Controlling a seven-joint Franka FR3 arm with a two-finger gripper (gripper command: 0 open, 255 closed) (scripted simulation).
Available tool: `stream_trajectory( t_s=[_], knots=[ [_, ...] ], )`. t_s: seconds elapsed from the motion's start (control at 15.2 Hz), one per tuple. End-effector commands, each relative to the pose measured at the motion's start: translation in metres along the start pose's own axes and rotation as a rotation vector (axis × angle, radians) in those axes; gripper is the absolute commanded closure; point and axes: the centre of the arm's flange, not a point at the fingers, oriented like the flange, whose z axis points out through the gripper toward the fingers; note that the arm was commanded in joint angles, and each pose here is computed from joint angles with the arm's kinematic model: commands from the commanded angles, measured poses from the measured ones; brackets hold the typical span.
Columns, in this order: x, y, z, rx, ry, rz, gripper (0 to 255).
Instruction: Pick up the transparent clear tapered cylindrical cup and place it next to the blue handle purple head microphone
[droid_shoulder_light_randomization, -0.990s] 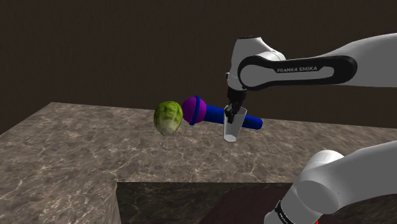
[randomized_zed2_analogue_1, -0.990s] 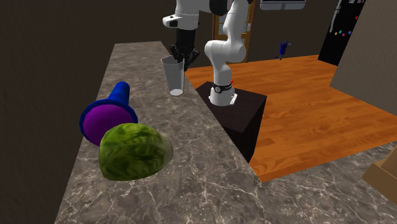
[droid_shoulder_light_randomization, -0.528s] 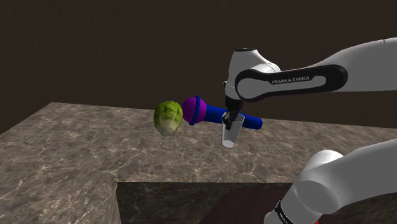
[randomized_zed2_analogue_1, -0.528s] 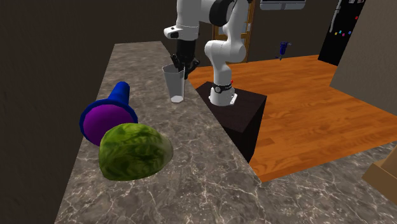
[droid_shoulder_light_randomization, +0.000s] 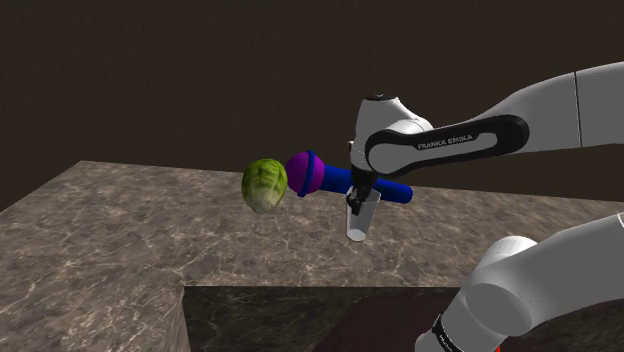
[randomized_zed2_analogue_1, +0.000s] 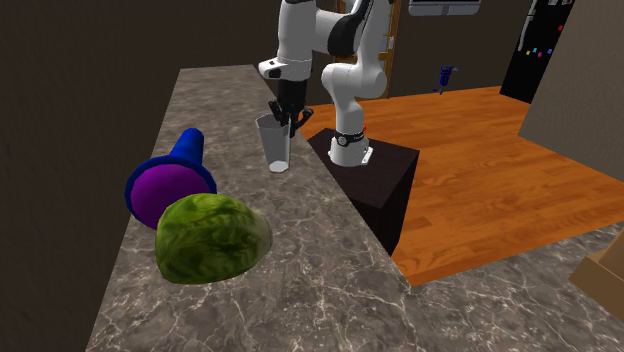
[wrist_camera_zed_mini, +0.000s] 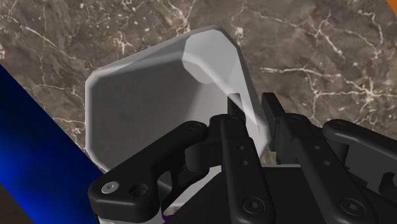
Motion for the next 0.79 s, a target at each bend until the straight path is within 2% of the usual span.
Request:
stream_trajectory(
  t_s=[0.0,0.13,0.66,0.73],
  knots=[
    [0.000,-0.002,0.010,0.000,0.001,0.000,255],
    [0.000,-0.004,0.023,0.000,0.001,0.000,255],
    [0.000,-0.004,0.023,0.000,0.001,0.000,255],
    [0.000,-0.004,0.023,0.000,0.001,0.000,0]
  ],
)
